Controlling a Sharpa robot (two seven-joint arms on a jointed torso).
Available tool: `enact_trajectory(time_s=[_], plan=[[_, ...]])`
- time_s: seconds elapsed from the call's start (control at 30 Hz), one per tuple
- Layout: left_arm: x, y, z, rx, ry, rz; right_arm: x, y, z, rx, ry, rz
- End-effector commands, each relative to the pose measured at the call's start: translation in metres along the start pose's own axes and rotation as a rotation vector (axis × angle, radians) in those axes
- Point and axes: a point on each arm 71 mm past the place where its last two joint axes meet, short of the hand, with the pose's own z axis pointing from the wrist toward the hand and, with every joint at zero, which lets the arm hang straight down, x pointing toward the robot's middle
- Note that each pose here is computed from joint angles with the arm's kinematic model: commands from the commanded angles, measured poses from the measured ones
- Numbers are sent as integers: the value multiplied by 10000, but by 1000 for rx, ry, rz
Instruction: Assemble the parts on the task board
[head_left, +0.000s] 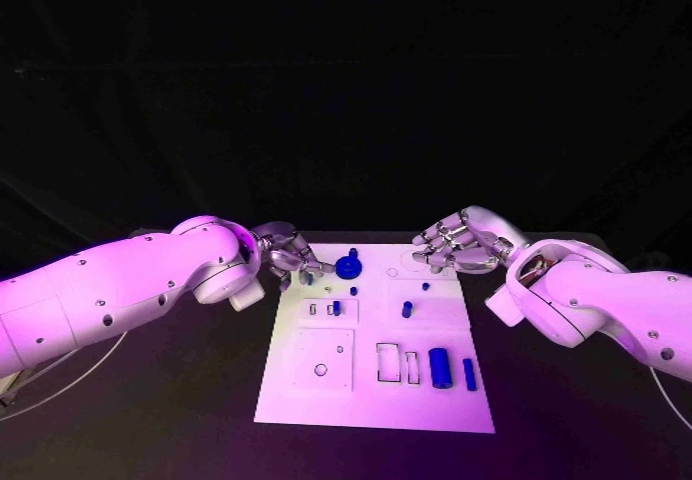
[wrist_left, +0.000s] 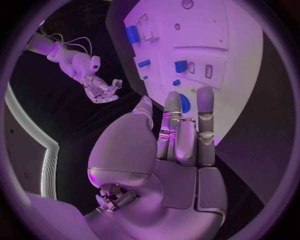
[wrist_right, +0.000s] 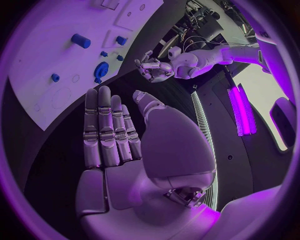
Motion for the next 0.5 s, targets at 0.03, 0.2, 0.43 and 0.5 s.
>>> enact_trajectory(time_s=[0.03,0.2,0.43,0.5], plan=[[12,27,53,-132,10,193,-25,5,-12,-28,1,70],[58,-56,146,-169,22,236,-47,-6,-20,-33,-5,75],[129,-128,256,-221,46,291,-54,-3,-21,-38,-12,79],[153,-138,286,-233,51,308,-56,-2,-21,-39,-15,80]])
